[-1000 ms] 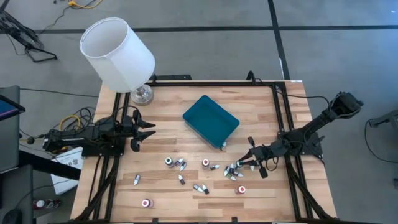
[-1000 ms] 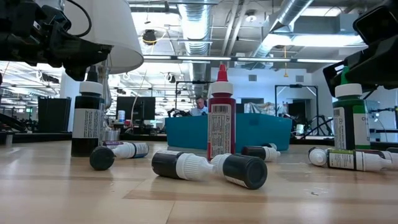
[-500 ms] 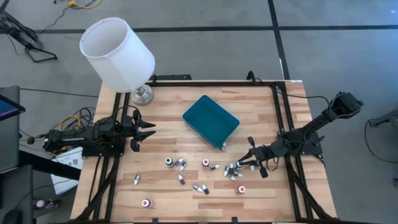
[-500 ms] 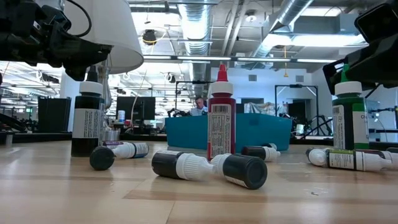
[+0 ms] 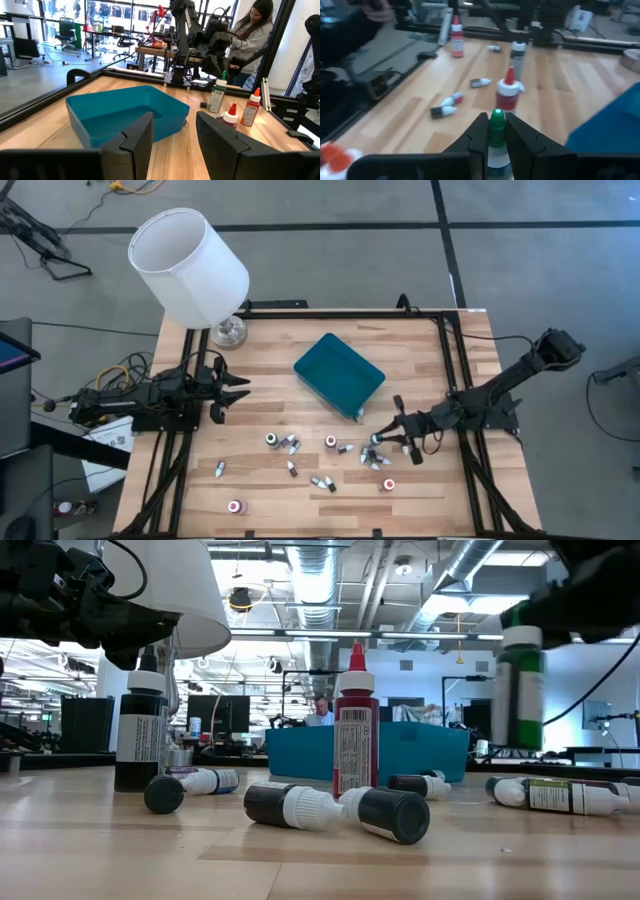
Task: Pick & Place food coloring
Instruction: Put the large green food coloring bottle into the blue bin
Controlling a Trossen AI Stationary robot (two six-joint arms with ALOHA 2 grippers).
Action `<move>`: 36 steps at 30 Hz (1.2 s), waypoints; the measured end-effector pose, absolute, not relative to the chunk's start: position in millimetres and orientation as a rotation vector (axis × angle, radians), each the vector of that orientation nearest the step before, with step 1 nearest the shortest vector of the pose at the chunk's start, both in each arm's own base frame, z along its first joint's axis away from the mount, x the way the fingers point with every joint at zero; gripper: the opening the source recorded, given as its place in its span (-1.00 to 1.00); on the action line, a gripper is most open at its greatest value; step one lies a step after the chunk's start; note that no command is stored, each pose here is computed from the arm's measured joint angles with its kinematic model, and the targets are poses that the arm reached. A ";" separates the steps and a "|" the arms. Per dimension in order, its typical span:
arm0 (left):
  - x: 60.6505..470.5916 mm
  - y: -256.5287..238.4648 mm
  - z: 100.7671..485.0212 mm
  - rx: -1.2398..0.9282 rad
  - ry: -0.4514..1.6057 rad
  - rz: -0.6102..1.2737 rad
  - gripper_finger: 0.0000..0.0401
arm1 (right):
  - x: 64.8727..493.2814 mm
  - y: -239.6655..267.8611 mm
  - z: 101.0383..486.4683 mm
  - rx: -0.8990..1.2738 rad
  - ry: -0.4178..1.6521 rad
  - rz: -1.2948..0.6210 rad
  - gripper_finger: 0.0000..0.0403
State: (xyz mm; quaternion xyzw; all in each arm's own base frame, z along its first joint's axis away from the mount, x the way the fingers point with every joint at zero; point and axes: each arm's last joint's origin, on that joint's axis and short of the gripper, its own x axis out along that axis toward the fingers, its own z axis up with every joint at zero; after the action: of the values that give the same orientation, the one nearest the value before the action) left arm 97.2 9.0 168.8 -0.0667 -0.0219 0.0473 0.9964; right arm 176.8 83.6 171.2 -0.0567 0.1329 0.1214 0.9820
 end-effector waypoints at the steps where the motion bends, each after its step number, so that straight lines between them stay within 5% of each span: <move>1: 97.2 9.0 168.9 -0.134 -0.044 0.095 -0.29 | 179.7 82.6 174.6 -0.128 0.271 0.219 -0.80; 14: 97.2 9.4 169.2 -0.105 -0.047 0.108 -0.29 | 217.0 50.8 234.4 -0.208 0.159 -0.014 -0.79; 23: 96.6 10.7 175.4 0.019 -0.105 0.157 -0.29 | 226.2 -12.6 241.2 -0.171 0.152 -0.284 -0.79; 36: 90.9 10.2 199.2 0.349 -0.329 0.217 -0.29 | 223.0 -86.7 240.1 -0.143 0.073 -0.268 -0.78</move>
State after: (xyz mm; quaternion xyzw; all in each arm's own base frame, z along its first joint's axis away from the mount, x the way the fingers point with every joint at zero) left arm 90.9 10.2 199.2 0.1725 -0.1627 0.1071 0.9656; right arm 223.0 -86.7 240.1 -0.0714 0.0365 -0.1334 0.9878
